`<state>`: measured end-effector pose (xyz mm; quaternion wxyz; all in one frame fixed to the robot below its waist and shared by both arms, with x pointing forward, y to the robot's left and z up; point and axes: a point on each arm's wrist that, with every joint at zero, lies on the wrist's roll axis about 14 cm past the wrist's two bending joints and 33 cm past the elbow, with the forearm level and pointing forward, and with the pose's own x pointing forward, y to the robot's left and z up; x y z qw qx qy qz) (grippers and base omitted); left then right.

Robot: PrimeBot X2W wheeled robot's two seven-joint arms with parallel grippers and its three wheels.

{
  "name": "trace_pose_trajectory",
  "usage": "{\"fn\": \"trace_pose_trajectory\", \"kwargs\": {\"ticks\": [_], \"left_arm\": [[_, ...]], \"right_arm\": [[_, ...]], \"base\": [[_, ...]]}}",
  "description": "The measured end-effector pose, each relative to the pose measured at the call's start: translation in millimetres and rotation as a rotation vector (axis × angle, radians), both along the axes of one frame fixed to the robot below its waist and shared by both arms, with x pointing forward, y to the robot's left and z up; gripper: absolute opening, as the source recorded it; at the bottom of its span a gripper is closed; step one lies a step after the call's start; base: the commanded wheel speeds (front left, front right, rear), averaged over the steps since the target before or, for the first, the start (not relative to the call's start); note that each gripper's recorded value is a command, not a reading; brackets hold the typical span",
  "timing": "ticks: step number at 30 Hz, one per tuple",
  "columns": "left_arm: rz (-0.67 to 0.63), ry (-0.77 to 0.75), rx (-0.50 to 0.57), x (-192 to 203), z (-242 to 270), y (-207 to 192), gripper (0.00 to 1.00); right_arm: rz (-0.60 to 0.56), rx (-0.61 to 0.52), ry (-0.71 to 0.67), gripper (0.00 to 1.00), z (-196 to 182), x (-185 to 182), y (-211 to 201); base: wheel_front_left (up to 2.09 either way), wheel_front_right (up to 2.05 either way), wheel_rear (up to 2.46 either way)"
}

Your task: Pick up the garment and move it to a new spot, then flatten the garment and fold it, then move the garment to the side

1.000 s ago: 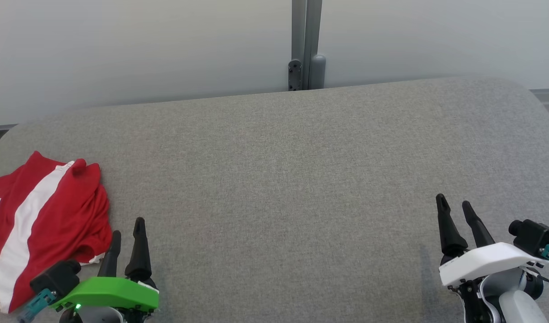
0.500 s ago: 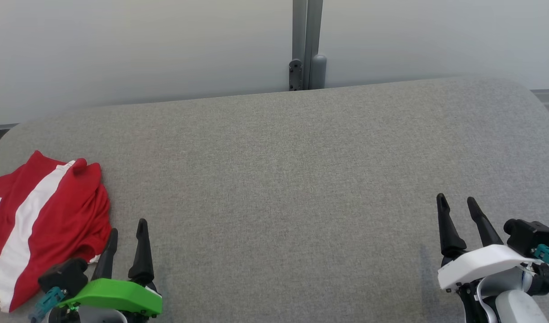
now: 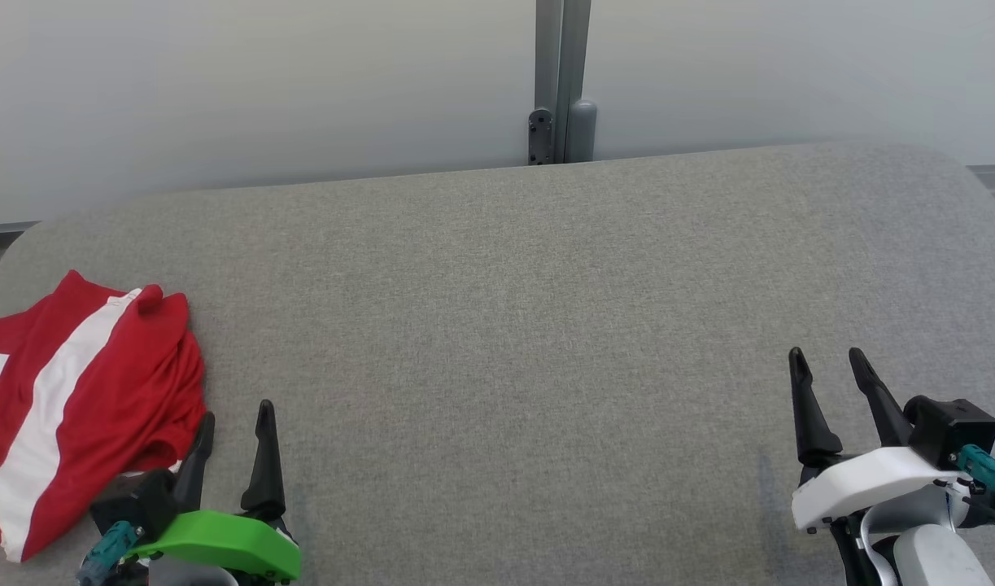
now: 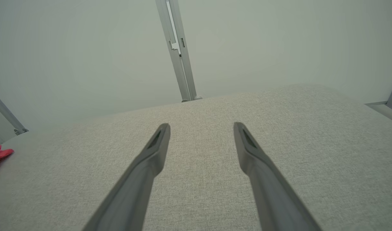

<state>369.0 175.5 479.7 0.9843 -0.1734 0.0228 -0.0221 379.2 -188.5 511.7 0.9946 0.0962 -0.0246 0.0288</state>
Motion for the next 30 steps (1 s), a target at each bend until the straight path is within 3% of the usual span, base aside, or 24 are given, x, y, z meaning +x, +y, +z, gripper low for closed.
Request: {"fn": "trace_pose_trajectory", "kwargs": {"ticks": [30], "left_arm": [[-0.04,-0.047,0.239,-4.8,1.8,-1.3,1.0]], "right_arm": [[0.001,-0.189,-0.029,1.0,-2.5,-6.6,1.2]], "base": [[0.0,0.0,0.0]]}}
